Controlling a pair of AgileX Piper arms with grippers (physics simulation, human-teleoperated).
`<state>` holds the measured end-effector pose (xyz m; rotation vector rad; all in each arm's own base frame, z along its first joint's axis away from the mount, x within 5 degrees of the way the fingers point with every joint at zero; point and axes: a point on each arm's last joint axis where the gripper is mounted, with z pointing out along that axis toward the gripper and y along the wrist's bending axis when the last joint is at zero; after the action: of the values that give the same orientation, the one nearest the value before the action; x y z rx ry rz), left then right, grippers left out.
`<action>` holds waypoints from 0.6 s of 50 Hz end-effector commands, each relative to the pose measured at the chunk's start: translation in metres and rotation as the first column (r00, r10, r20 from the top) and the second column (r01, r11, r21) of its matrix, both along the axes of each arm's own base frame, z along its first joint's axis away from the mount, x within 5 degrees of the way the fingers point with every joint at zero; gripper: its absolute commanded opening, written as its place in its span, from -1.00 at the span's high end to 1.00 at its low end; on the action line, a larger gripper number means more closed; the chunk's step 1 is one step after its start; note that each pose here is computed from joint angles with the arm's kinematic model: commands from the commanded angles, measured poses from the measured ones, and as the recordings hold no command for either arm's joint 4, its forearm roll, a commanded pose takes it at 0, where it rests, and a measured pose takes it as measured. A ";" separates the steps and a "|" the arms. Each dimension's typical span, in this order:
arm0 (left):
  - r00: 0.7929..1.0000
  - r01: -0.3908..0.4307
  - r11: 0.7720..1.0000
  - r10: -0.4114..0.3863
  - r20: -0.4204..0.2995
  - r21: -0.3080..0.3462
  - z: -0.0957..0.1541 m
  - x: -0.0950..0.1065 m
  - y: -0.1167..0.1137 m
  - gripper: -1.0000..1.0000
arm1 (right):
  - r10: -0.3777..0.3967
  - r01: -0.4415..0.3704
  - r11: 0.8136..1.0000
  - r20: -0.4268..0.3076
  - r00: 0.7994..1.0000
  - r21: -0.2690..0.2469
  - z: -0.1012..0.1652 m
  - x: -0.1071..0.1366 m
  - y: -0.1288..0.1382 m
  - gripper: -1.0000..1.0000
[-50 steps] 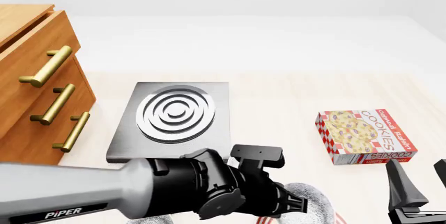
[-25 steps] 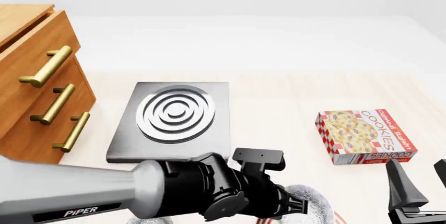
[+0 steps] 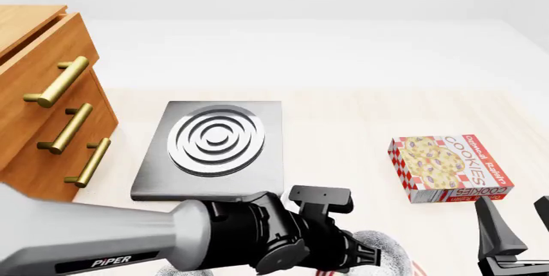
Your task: Pick the akita bowl on the wooden cabinet and place it on the plate.
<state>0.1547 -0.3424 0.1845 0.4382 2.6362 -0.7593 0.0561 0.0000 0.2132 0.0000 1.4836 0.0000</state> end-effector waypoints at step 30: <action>1.000 -0.012 1.000 0.012 -0.005 -0.012 -0.004 0.003 -0.005 1.00 | 0.000 0.000 1.000 0.000 1.000 0.000 0.000 0.000 0.000 -1.00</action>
<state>0.1572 -0.3453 0.1795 0.4241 2.6403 -0.7603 0.0561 0.0000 0.2132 0.0000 1.4836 0.0000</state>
